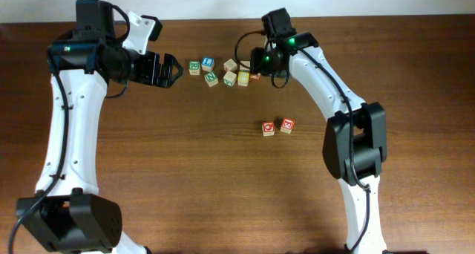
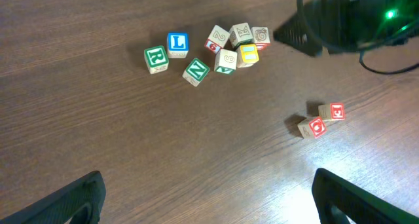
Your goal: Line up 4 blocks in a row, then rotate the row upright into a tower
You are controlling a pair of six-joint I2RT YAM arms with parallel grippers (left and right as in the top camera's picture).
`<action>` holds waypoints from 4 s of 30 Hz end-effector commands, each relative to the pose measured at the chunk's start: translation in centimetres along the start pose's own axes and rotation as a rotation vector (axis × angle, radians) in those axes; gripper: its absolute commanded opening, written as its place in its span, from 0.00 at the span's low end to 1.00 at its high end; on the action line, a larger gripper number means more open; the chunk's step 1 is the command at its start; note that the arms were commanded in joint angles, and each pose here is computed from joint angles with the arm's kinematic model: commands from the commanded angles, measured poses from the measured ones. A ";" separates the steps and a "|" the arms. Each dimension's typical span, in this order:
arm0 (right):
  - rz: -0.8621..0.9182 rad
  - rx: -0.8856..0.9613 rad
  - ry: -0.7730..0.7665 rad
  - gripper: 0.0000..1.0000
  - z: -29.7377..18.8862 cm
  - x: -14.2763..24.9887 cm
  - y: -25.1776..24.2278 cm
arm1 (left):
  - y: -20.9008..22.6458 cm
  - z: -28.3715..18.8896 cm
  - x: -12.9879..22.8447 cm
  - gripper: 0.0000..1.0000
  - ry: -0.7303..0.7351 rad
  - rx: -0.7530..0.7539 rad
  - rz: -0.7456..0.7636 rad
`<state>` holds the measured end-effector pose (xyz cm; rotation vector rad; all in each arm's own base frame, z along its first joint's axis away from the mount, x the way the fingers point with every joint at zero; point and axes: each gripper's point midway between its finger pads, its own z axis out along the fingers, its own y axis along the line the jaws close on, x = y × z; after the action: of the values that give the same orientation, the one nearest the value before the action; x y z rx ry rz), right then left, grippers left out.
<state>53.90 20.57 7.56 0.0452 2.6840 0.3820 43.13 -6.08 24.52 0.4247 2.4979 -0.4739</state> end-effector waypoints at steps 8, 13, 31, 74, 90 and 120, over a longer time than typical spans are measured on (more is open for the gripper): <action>0.011 0.043 -0.056 0.56 6.1 0.1 -0.6 | 0.0 -0.6 -0.6 0.99 -0.022 -0.005 0.015; 0.016 0.051 -0.038 0.46 7.1 0.7 -0.9 | 0.0 -0.6 -0.6 0.99 -0.022 -0.005 0.015; 0.028 0.134 0.135 0.40 5.8 4.1 -3.4 | 0.0 -0.6 -0.6 0.99 -0.022 -0.006 0.015; -0.170 0.249 0.654 0.36 -2.5 18.6 1.5 | 0.0 -0.6 -0.6 0.99 -0.022 -0.005 0.015; -0.139 0.233 0.607 0.38 -2.0 16.8 0.8 | 0.0 -0.6 -0.6 0.99 -0.022 -0.005 0.015; -0.198 0.032 0.086 0.37 -33.8 12.1 3.5 | 0.0 -0.6 -0.6 0.99 -0.022 -0.006 0.015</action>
<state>28.33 17.43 38.08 -0.3213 2.5732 0.4375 43.12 -6.09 24.49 0.4246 2.4992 -0.4750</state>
